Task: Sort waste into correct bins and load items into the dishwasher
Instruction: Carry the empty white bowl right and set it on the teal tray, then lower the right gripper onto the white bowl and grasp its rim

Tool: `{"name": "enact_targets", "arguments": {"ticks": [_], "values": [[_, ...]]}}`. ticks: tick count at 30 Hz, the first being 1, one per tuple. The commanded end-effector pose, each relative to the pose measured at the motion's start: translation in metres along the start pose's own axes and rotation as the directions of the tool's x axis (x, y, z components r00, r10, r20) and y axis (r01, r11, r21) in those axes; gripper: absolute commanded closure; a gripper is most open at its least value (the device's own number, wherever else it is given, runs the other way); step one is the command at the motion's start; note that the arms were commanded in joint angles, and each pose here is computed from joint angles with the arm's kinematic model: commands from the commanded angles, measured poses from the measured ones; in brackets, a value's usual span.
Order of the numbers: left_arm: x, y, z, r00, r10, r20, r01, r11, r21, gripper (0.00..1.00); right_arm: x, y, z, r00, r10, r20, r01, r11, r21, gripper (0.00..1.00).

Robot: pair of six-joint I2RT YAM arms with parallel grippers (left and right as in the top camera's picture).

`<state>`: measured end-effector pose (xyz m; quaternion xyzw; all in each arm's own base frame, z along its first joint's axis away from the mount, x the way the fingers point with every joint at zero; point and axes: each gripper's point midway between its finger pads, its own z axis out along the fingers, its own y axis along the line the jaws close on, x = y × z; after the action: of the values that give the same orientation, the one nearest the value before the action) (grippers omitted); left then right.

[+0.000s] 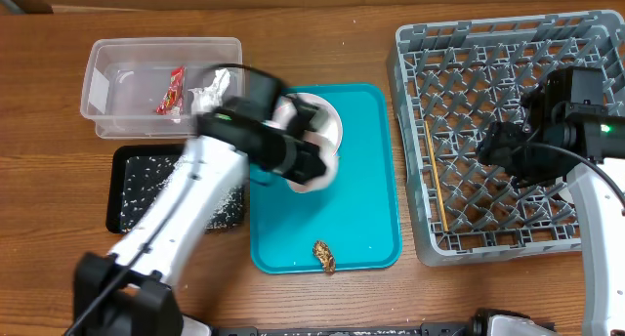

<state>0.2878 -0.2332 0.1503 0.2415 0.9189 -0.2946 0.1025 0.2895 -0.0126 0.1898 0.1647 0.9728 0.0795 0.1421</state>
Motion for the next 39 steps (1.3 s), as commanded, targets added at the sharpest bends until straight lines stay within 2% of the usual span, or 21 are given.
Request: {"name": "enact_targets", "arguments": {"ticks": [1, 6, 14, 15, 17, 18, 19, 20, 21, 27, 31, 34, 39], "values": [[0.005, 0.011, 0.033, 0.999, -0.022, -0.040, 0.011, 0.964, -0.266, 0.96, -0.002, 0.001, -0.003, 1.000, -0.008, 0.014, 0.008, 1.000, -0.008, 0.31], [0.027, -0.003, 0.087, 0.988, 0.016, -0.155, -0.065, 0.946, -0.318, 0.96, -0.002, 0.001, -0.003, 1.000, -0.007, 0.014, 0.007, 1.000, -0.008, 0.31], [0.029, 0.002, 0.096, 0.985, -0.011, -0.172, -0.049, 0.939, -0.339, 0.95, -0.002, 0.001, -0.003, 1.000, -0.008, 0.014, 0.008, 1.000, -0.008, 0.31], [0.027, 0.002, 0.095, 0.986, -0.012, -0.167, -0.046, 0.939, -0.340, 0.89, -0.002, 0.001, -0.003, 1.000, -0.007, 0.014, 0.007, 1.000, -0.008, 0.31], [0.024, 0.000, 0.090, 0.986, -0.014, -0.165, -0.043, 0.939, -0.340, 0.70, -0.002, 0.001, -0.003, 1.000, -0.008, 0.014, 0.008, 1.000, -0.008, 0.31], [0.022, -0.001, 0.088, 0.986, -0.017, -0.166, -0.041, 0.940, -0.338, 0.55, -0.002, 0.001, -0.003, 1.000, -0.007, 0.014, 0.007, 1.000, -0.008, 0.31], [0.019, -0.005, 0.083, 0.986, -0.015, -0.164, -0.041, 0.940, -0.337, 0.44, -0.002, 0.001, -0.003, 1.000, -0.007, 0.014, 0.007, 1.000, -0.008, 0.31], [0.016, -0.007, 0.079, 0.987, -0.015, -0.161, -0.041, 0.941, -0.337, 0.39, -0.002, 0.001, -0.003, 1.000, -0.008, 0.014, 0.008, 1.000, -0.008, 0.31], [0.010, -0.011, 0.074, 0.988, -0.012, -0.153, -0.040, 0.941, -0.335, 0.38, -0.002, 0.001, -0.003, 1.000, -0.007, 0.014, 0.007, 1.000, -0.008, 0.28], [-0.033, -0.028, 0.024, 0.999, -0.005, -0.042, -0.010, 0.938, -0.345, 0.37, -0.005, 0.002, -0.003, 1.000, -0.009, 0.025, 0.009, 1.000, -0.013, 0.25], [-0.055, -0.016, -0.032, 0.995, -0.039, 0.088, 0.072, 0.908, -0.413, 0.36, -0.003, 0.021, -0.004, 1.000, -0.015, 0.015, 0.017, 0.993, -0.115, 0.25], [-0.058, 0.000, -0.071, 0.982, -0.088, 0.167, 0.154, 0.885, -0.440, 0.32, -0.002, 0.044, -0.006, 0.999, -0.043, 0.013, 0.045, 0.975, -0.217, 0.25], [-0.037, 0.041, -0.123, 0.940, -0.245, 0.239, 0.332, 0.818, -0.469, 0.30, 0.004, 0.089, -0.008, 0.986, -0.161, 0.040, 0.165, 0.934, -0.318, 0.25]]}}
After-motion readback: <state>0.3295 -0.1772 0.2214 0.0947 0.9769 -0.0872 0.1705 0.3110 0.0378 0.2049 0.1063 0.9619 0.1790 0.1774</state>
